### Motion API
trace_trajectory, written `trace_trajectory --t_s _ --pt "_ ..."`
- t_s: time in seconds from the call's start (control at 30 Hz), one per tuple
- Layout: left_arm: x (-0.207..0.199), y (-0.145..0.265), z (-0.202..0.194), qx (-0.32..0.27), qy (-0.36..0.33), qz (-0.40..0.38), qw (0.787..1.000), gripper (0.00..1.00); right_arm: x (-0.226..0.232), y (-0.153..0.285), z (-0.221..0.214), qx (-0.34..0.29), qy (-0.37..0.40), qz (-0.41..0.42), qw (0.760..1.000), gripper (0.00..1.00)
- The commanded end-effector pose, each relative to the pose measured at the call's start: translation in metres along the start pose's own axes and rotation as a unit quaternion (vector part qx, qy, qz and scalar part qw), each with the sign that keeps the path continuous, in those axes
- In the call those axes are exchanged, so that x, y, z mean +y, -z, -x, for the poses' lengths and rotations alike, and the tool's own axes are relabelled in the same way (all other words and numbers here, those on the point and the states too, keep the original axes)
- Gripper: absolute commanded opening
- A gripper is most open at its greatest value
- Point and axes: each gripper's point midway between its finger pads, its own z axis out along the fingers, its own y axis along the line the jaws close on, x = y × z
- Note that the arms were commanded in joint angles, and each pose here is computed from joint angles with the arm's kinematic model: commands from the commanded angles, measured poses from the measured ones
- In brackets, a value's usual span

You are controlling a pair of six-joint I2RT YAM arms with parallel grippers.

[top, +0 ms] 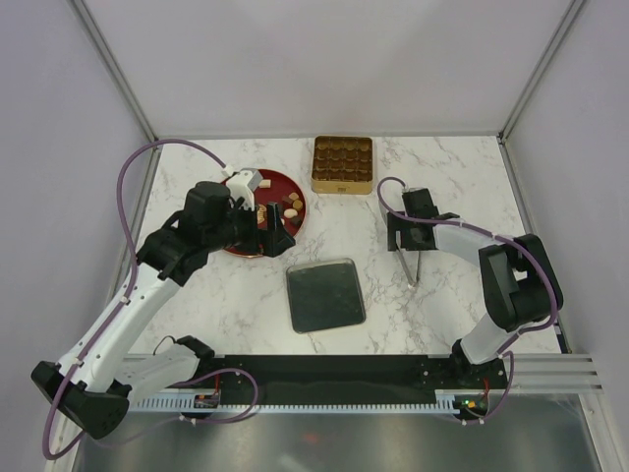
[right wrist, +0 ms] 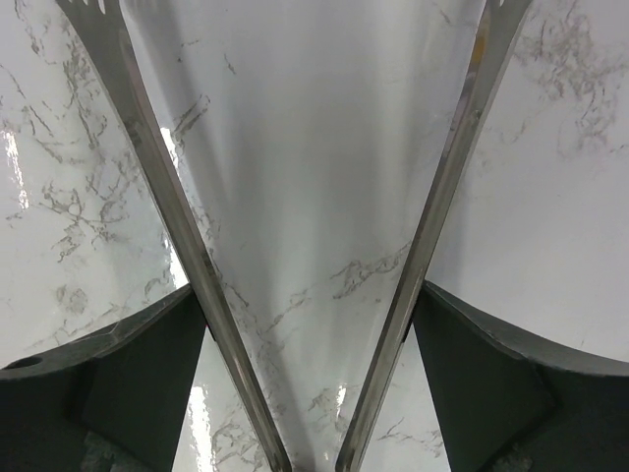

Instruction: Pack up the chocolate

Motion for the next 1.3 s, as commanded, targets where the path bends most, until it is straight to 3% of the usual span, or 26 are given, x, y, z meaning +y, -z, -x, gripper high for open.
trace_trajectory --t_s 0.0,0.33,0.57,0.87,1.1,1.27 --pt "-0.001 0.001 0.007 -0.013 -0.015 -0.004 1.0 0.98 -0.003 -0.008 -0.016 0.024 0.01 -0.01 1.0 0.91" --pt "0.001 0.0 0.01 -0.017 -0.011 0.005 1.0 0.98 0.006 0.05 0.024 -0.003 0.007 0.018 1.0 0.7" --pt "0.003 -0.003 0.007 -0.012 -0.004 0.01 1.0 0.98 0.007 0.096 0.055 -0.02 0.006 0.025 0.999 0.66" --pt "0.007 0.004 0.009 -0.022 -0.01 0.022 0.999 0.98 0.029 0.144 0.088 -0.076 0.006 0.098 0.992 0.53" --pt "0.001 0.035 0.027 -0.055 -0.021 0.032 0.998 0.98 0.077 0.17 0.119 -0.139 0.035 0.183 0.973 0.5" --pt "-0.005 0.063 0.042 -0.087 -0.013 0.038 0.995 0.98 0.137 0.17 0.133 -0.181 0.081 0.226 0.954 0.49"
